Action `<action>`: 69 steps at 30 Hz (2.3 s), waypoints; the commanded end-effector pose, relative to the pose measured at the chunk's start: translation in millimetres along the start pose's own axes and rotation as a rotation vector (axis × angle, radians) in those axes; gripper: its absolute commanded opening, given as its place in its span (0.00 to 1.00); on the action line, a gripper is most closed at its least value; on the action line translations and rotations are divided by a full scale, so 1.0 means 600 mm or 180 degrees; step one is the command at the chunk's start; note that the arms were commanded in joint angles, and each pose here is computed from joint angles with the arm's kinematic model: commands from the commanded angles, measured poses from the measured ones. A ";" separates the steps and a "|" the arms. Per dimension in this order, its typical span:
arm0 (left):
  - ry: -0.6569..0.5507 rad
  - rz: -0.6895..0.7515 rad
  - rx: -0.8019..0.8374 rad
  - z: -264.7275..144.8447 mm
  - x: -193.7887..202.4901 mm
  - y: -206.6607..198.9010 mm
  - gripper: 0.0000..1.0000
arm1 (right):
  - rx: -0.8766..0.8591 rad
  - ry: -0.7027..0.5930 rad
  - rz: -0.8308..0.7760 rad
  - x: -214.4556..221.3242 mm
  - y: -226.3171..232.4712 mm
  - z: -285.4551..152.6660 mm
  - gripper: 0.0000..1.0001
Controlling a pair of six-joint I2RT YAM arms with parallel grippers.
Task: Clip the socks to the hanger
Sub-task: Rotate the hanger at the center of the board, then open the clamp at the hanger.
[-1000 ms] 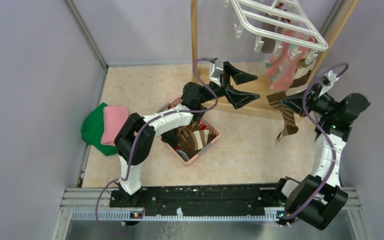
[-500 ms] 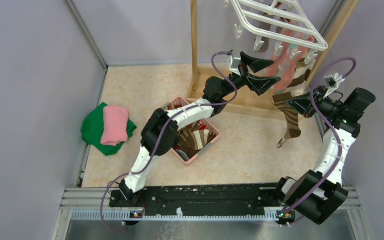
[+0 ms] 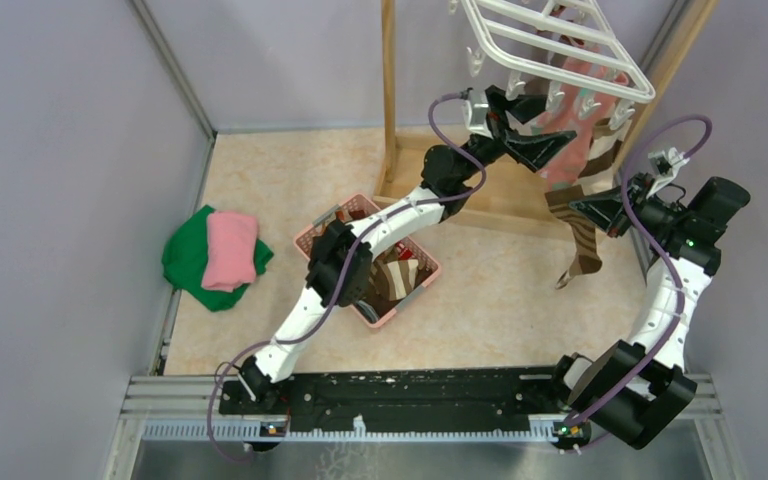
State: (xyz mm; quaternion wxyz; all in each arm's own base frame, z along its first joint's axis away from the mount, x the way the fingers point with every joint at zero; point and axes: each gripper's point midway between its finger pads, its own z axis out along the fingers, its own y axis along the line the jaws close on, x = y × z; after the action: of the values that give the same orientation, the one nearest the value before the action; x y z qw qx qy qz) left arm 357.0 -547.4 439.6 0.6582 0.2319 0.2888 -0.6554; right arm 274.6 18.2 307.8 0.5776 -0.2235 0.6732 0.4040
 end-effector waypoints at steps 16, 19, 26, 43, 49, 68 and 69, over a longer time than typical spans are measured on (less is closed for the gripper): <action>-0.0279 0.0354 -0.0218 0.041 -0.030 0.003 0.98 | -0.0235 -0.0031 -0.0221 -0.009 0.033 -0.002 0.00; -0.0320 0.0405 -0.0288 0.042 -0.035 0.010 0.99 | -0.0236 -0.0032 -0.0235 -0.009 0.035 -0.002 0.00; -0.0374 0.0402 -0.0328 0.049 -0.046 0.014 0.97 | -0.0264 -0.0041 -0.0231 -0.010 0.039 -0.002 0.00; -0.0362 0.0474 -0.0360 0.053 -0.036 0.016 0.96 | -0.0300 -0.0061 -0.0259 -0.014 0.048 -0.002 0.00; -0.0371 0.0482 -0.0350 0.054 -0.036 0.014 0.93 | -0.0306 -0.0064 -0.0272 -0.015 0.051 -0.002 0.00; -0.0482 0.0525 -0.0254 0.069 -0.069 -0.007 0.88 | -0.0302 -0.0065 -0.0285 -0.016 0.054 -0.002 0.00; -0.0483 0.0526 -0.0255 0.068 -0.069 -0.007 0.88 | -0.0301 -0.0065 -0.0284 -0.016 0.054 -0.002 0.00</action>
State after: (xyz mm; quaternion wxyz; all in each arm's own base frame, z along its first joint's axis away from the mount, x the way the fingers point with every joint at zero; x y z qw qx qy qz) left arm 377.1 -562.8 456.6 0.7220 0.1841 0.2943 -0.5984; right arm 265.8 24.5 301.8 0.5745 -0.2202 0.6750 0.4072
